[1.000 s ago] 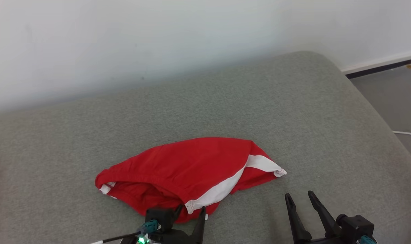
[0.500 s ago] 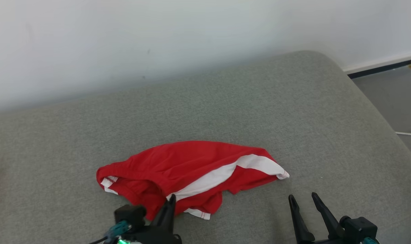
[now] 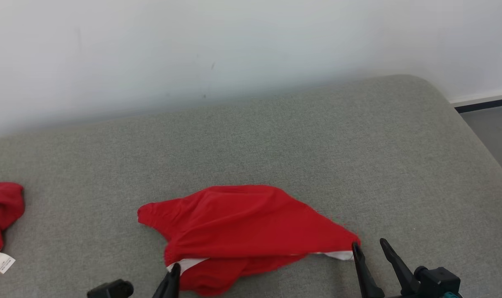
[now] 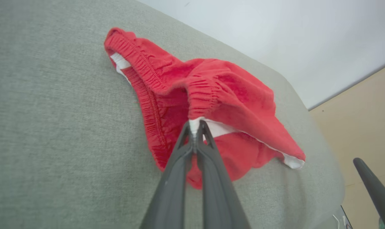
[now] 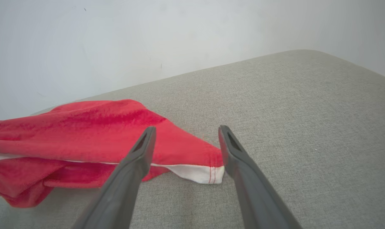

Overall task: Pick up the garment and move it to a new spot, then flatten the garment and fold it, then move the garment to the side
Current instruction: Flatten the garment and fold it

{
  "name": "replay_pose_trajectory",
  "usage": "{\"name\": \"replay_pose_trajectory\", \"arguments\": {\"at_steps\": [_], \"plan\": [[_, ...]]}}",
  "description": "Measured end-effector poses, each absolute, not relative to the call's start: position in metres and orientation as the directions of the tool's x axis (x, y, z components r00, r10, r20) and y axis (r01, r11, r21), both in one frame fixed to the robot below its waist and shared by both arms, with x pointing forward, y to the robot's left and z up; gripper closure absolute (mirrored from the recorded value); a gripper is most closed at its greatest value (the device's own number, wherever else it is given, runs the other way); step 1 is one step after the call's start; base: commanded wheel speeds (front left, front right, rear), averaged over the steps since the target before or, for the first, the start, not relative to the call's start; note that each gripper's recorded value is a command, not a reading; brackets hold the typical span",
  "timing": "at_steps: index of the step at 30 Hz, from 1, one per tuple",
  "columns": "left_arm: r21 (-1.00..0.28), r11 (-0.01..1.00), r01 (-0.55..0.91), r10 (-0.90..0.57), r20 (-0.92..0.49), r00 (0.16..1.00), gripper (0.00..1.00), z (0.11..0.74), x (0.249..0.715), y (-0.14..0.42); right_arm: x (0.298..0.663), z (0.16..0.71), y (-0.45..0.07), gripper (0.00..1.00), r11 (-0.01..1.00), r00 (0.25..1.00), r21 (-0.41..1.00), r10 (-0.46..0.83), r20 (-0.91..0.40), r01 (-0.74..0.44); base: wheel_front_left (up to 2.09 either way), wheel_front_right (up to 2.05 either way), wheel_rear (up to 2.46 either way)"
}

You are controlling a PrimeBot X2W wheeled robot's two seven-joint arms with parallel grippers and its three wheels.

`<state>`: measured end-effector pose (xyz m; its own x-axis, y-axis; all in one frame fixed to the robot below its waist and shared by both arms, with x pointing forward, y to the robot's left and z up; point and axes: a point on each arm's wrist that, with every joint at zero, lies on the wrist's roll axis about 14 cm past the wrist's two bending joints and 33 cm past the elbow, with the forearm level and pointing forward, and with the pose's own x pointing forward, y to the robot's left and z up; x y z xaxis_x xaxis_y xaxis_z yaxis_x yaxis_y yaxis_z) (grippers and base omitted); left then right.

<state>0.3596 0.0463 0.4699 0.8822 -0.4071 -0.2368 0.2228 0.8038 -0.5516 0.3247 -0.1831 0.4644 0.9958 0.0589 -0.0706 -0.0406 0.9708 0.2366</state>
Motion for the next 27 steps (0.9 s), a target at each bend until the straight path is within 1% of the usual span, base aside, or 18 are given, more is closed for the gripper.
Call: {"name": "replay_pose_trajectory", "arguments": {"at_steps": [1, 4, 7, 10, 14, 15, 16, 21, 27], "plan": [[-0.542, 0.814, 0.209, -0.394, -0.249, 0.885, 1.00, 0.468, 0.358, 0.052, 0.324, 0.464, -0.183, 0.00, 0.971, 0.996, 0.236, 0.060, -0.072, -0.042, 0.00, 0.00, 0.00], [-0.435, 0.882, 0.182, -0.332, -0.300, 0.894, 1.00, 0.456, 0.358, 0.078, 0.323, 0.464, -0.184, 0.00, 0.972, 0.996, 0.234, 0.059, -0.073, -0.040, 0.00, 0.00, 0.00], [-0.373, 0.910, 0.183, -0.318, -0.342, 0.884, 1.00, 0.443, 0.354, 0.084, 0.324, 0.464, -0.185, 0.00, 0.972, 0.995, 0.233, 0.057, -0.076, -0.038, 0.00, 0.00, 0.00], [-0.356, 0.916, 0.184, -0.319, -0.369, 0.873, 1.00, 0.432, 0.350, 0.082, 0.324, 0.462, -0.185, 0.00, 0.972, 0.995, 0.233, 0.056, -0.082, -0.035, 0.00, 0.00, 0.00], [-0.353, 0.920, 0.173, -0.306, -0.368, 0.878, 1.00, 0.428, 0.353, 0.079, 0.325, 0.460, -0.187, 0.00, 0.972, 0.994, 0.234, 0.051, -0.092, -0.028, 0.00, 0.00, 0.00], [-0.342, 0.925, 0.167, -0.294, -0.366, 0.883, 0.69, 0.427, 0.354, 0.081, 0.326, 0.460, -0.187, 0.00, 0.972, 0.994, 0.233, 0.051, -0.093, -0.028, 0.00, 0.00, 0.00], [-0.331, 0.930, 0.159, -0.282, -0.366, 0.887, 0.00, 0.425, 0.355, 0.084, 0.326, 0.460, -0.187, 0.00, 0.972, 0.994, 0.233, 0.050, -0.094, -0.027, 0.00, 0.00, 0.00], [-0.301, 0.946, 0.123, -0.230, -0.351, 0.908, 0.00, 0.421, 0.357, 0.099, 0.328, 0.459, -0.188, 0.00, 0.972, 0.994, 0.231, 0.050, -0.095, -0.027, 0.00, 0.00, 0.00], [-0.253, 0.961, 0.116, -0.174, -0.221, 0.960, 0.00, 0.436, 0.359, 0.122, 0.332, 0.461, -0.184, 0.00, 0.972, 0.994, 0.230, 0.064, -0.088, -0.042, 0.00, 0.00, 0.00]]}}
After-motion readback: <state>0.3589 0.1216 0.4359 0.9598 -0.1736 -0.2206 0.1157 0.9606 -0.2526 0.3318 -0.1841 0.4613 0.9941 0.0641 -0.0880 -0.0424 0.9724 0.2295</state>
